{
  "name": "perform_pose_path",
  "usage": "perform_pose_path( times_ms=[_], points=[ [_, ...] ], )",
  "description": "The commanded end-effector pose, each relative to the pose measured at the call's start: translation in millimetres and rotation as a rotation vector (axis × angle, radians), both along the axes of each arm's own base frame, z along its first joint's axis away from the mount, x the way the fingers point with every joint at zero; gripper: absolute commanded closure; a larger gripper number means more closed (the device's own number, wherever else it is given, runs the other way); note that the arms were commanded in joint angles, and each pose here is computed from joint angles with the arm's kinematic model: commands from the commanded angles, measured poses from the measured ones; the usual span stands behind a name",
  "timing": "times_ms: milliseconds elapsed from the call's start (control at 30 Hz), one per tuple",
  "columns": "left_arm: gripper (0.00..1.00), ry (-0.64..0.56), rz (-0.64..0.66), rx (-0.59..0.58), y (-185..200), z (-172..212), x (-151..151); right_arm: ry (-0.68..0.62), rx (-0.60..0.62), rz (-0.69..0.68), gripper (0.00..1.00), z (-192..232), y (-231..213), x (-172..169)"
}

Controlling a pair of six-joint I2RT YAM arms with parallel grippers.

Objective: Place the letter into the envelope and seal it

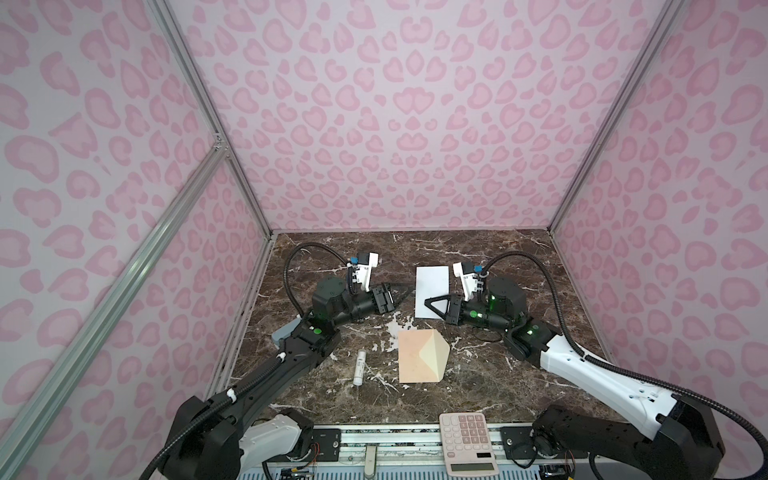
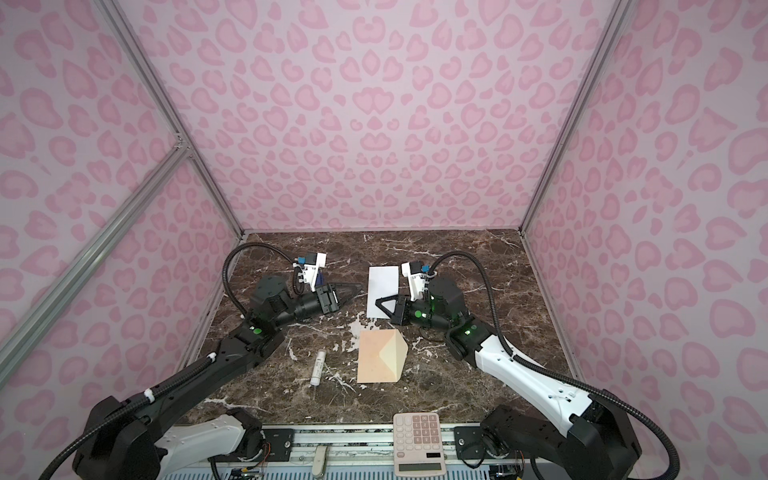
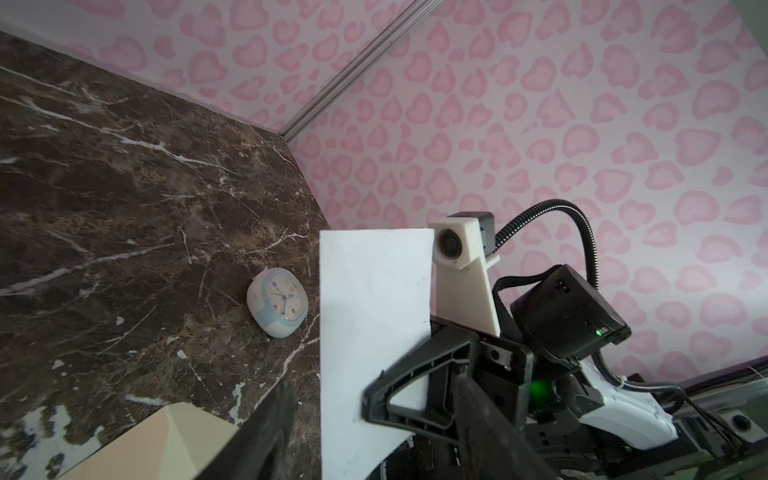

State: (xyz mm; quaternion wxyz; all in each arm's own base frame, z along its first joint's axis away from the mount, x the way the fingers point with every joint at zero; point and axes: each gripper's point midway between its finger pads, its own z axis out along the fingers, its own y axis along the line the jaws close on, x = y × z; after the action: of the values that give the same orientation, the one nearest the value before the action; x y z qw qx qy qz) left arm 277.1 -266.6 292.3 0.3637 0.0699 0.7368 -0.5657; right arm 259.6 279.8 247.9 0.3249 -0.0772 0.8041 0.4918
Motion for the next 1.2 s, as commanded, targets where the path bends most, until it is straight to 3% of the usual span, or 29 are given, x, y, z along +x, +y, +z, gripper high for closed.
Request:
perform_pose_path(
  times_ms=[0,133,400,700,1167],
  points=[
    [0.37,0.075,0.123,0.263,26,-49,4,0.035,-0.217,-0.075,1.00,-47,-25,0],
    [0.41,0.156,0.165,0.465,38,-92,-2,0.102,-0.327,-0.102,1.00,-85,-33,-10],
    [0.52,0.268,0.142,0.666,27,-164,-22,0.202,-0.443,-0.121,1.00,-138,-38,-31],
    [0.51,0.348,0.078,0.743,4,-209,-30,0.280,-0.517,-0.135,1.00,-169,-43,-46],
    [0.59,0.419,0.004,0.786,-13,-249,-42,0.346,-0.601,-0.132,1.00,-203,-54,-56]
  ],
)
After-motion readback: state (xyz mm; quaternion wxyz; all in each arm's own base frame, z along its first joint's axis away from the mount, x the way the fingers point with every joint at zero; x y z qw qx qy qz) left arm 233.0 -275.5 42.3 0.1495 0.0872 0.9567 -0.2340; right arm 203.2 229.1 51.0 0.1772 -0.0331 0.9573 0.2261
